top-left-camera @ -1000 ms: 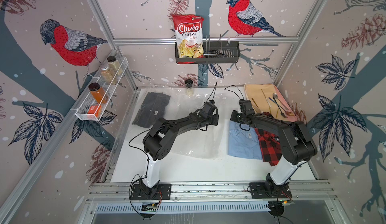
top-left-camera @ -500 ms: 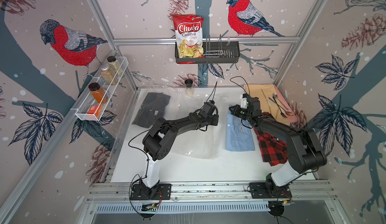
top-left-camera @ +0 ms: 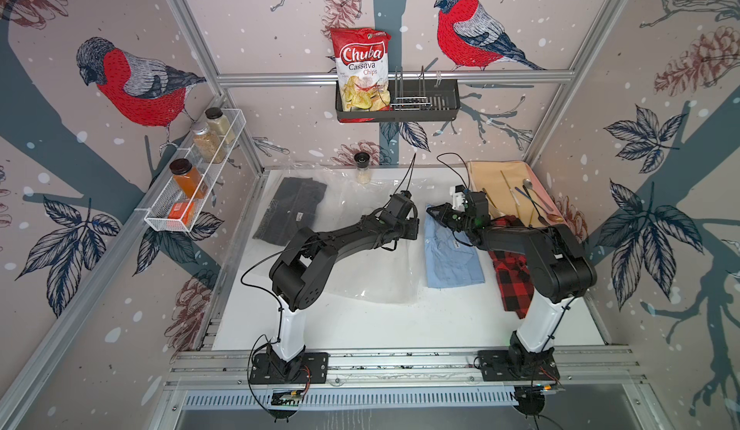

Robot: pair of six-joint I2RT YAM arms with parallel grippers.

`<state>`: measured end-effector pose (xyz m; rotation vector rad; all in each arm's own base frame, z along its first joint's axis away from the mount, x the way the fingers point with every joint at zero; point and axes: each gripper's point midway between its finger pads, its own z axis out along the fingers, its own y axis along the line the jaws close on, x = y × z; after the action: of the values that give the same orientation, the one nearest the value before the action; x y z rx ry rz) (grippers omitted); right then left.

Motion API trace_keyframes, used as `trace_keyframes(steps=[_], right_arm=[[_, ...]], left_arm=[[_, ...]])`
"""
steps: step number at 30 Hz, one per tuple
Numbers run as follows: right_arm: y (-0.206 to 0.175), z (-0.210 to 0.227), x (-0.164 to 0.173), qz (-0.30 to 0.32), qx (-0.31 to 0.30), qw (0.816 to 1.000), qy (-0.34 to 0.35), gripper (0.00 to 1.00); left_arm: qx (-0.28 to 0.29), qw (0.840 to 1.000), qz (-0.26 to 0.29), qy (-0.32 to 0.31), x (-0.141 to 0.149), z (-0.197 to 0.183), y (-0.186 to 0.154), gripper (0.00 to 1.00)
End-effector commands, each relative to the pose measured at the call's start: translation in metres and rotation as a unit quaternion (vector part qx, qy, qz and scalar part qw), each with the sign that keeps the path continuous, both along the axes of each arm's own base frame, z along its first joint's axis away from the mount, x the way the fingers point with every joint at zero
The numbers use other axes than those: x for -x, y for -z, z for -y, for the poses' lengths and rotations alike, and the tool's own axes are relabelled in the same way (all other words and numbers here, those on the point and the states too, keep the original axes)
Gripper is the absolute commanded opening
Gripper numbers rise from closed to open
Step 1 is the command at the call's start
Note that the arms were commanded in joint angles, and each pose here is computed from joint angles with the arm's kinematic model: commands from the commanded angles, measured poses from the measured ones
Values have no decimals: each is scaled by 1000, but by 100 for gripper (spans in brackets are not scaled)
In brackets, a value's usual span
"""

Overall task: Place the folded shirt into the vacuum bag
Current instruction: Place the shirt in the vacuum bag.

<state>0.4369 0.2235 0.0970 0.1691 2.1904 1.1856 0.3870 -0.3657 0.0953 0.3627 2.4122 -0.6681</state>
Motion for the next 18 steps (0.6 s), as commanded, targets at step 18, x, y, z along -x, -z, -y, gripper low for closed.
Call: trace_keyframes(steps=[18], right_arm=[[30, 17, -24, -84, 63, 993, 49, 0]], left_arm=[[4, 1000, 3, 24, 25, 22, 3, 0]])
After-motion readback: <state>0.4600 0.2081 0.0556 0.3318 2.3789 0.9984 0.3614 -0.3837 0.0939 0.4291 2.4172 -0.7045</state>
